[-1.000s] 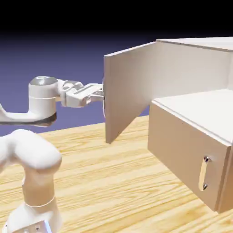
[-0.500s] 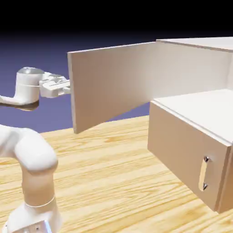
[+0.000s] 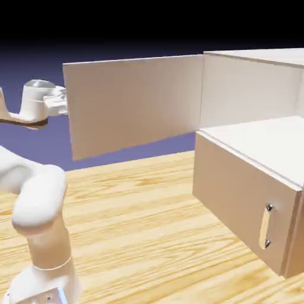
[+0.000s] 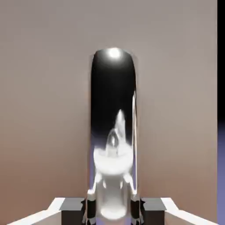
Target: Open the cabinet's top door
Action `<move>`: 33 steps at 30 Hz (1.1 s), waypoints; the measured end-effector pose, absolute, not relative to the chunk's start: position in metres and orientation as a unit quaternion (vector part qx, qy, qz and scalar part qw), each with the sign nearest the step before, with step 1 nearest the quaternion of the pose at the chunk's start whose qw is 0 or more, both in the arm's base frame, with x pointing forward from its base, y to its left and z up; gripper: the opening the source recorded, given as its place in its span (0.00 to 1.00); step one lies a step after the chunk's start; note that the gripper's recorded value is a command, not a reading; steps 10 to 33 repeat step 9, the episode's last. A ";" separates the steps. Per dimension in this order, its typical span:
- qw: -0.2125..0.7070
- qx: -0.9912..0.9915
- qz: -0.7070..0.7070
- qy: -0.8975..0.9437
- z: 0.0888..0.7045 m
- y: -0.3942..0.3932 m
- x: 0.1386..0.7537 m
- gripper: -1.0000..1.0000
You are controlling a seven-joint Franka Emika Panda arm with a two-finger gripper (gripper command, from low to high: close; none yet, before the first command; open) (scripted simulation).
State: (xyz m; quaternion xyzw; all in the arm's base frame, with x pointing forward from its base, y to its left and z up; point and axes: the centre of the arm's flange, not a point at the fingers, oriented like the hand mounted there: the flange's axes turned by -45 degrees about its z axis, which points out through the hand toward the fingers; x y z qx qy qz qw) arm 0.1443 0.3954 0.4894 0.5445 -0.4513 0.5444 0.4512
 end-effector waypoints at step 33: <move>0.485 0.514 0.514 -0.485 0.489 0.461 0.155 0.00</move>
